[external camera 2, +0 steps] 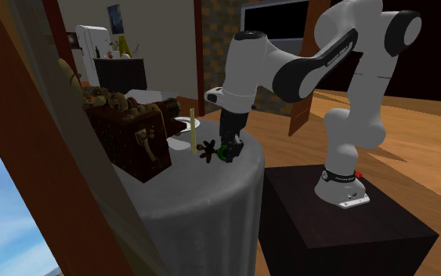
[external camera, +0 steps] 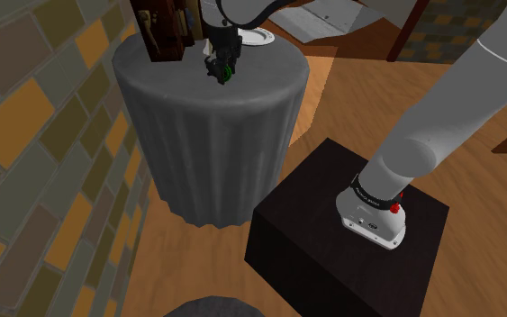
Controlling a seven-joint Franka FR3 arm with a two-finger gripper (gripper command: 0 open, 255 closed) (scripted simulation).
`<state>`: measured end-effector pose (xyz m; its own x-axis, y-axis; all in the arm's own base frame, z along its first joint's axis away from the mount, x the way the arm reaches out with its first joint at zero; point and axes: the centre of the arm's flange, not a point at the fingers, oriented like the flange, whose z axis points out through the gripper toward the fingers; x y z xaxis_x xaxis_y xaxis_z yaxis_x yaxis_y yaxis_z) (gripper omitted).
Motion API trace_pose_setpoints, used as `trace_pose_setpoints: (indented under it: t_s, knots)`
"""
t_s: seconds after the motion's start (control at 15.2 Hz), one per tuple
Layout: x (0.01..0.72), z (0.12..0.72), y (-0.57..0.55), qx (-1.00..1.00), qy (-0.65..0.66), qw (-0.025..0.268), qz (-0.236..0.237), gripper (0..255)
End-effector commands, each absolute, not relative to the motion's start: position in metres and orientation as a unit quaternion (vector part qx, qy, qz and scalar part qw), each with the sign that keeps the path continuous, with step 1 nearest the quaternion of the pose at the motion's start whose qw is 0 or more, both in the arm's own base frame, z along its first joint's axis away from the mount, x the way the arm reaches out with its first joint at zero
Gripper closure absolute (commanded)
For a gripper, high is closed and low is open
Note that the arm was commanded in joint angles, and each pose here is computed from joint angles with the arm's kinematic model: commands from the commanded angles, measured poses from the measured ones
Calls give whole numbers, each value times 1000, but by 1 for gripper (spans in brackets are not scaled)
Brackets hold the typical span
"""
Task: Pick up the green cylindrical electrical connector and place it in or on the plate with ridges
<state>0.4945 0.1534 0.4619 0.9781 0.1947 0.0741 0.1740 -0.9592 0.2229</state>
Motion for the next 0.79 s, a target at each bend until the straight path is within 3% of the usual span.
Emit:
trace_pose_setpoints:
  t_s: [0.0, 0.73]
  knots:
    - [495, 462, 153, 989, 93, 108, 48, 255]
    - [495, 488, 153, 989, 93, 108, 48, 255]
